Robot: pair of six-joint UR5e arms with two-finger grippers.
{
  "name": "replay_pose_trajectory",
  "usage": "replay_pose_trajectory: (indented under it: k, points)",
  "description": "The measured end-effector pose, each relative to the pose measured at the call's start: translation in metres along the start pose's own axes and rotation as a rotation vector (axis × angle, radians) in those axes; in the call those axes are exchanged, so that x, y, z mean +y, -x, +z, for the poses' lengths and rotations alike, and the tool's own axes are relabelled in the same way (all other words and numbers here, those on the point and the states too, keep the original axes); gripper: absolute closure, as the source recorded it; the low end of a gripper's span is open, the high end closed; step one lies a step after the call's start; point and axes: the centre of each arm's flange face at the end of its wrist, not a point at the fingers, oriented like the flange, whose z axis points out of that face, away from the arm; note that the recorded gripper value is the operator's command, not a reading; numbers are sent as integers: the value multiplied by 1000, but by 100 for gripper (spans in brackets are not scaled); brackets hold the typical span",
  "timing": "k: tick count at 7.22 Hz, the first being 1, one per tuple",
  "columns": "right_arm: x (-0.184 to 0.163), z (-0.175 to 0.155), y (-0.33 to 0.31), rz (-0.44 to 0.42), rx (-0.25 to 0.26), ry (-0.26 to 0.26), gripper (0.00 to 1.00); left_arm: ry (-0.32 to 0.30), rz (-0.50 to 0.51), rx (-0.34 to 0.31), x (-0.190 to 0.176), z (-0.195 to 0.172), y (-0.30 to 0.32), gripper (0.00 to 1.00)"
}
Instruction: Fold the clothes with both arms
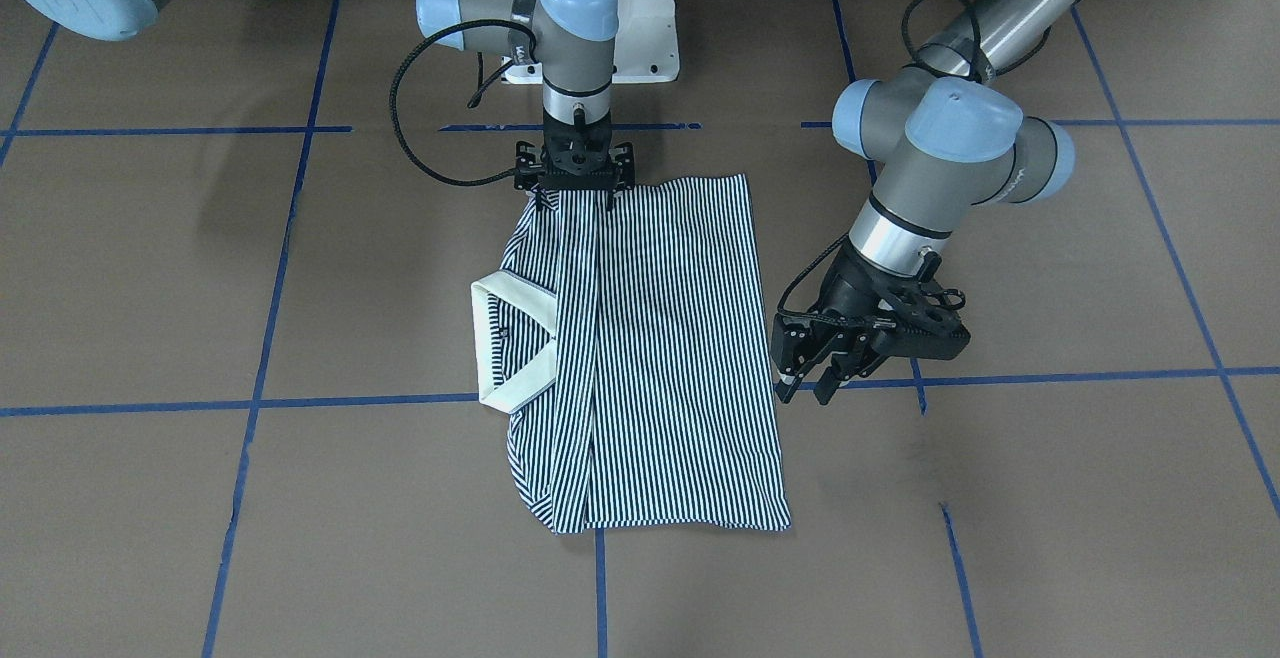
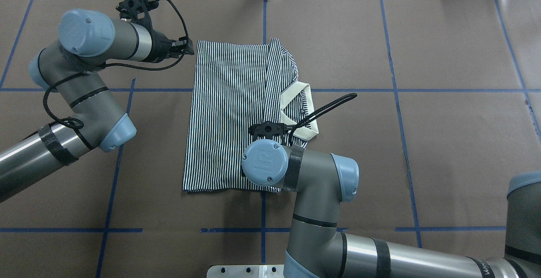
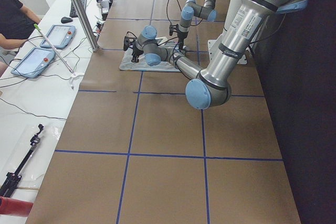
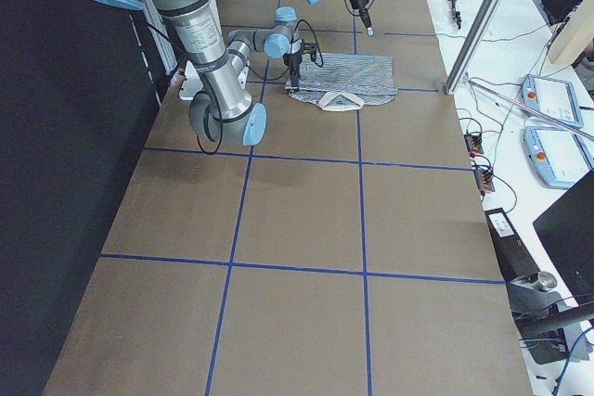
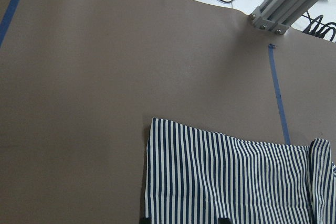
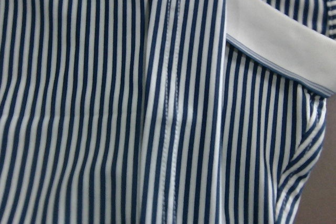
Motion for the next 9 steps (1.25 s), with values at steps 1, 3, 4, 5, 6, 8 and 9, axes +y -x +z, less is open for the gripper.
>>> replay_pose_trajectory:
  k: [1,3,4,5,6,8,9]
  points:
    - [-1,0,-9,-9,11,1,0,0,-2,1,0,0,-1,47]
    - [-1,-2,-36,-25,19,1,0,1,-18,4,1,-1,-2,47]
    - [-2,-5,-57,-38,18,2,0,0,-23,7,1,-2,-4,47]
    - [-4,-4,-79,-56,28,4,0,-1,-24,10,1,-3,-5,47]
    - [-6,-4,-98,-75,36,2,0,-1,-24,12,1,-3,-6,47]
    - [-10,-11,-117,-95,33,-2,0,-3,-23,17,1,-6,-8,47]
    - [-15,-16,-114,-91,22,-9,0,-3,-23,17,1,-6,-8,47]
